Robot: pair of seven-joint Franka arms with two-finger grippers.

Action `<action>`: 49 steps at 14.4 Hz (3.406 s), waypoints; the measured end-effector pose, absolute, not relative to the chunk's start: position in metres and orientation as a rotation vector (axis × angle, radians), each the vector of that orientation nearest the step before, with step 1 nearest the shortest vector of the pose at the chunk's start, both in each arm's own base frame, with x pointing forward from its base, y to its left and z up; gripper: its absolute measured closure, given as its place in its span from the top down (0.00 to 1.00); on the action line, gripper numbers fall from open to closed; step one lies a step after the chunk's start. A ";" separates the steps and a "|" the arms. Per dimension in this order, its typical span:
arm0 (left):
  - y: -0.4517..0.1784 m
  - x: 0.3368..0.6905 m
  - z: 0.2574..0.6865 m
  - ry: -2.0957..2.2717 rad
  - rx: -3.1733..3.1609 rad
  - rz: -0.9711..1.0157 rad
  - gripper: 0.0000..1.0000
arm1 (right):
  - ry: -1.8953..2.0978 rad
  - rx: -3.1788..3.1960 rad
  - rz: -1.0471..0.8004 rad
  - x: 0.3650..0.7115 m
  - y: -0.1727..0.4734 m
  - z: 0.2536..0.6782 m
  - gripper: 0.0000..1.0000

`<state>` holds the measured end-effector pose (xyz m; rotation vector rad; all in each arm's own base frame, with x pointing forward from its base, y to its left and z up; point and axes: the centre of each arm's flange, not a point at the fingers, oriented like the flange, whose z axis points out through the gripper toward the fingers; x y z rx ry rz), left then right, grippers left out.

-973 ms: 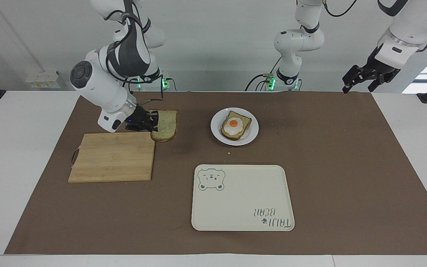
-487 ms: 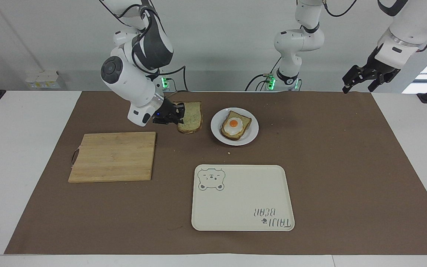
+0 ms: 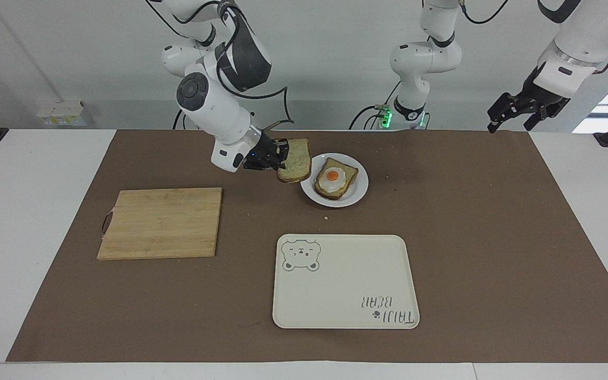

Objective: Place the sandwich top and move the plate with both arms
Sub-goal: 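Carry the bread slice with the right gripper over the egg toast, then lower the bread onto the egg and open the right gripper, then withdraw the right gripper while the left gripper starts reaching forward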

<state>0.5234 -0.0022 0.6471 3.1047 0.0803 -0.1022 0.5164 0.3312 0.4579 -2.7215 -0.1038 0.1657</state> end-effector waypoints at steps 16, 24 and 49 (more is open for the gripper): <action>-0.002 0.523 0.647 0.080 3.105 -0.102 1.00 | -0.224 -2.798 0.204 0.482 0.392 0.337 0.14; -0.002 0.523 0.647 0.080 3.105 -0.102 1.00 | -0.118 -2.817 0.223 0.478 0.390 0.327 0.18; -0.002 0.523 0.647 0.080 3.105 -0.102 1.00 | -0.035 -3.077 0.066 0.549 0.104 0.534 1.00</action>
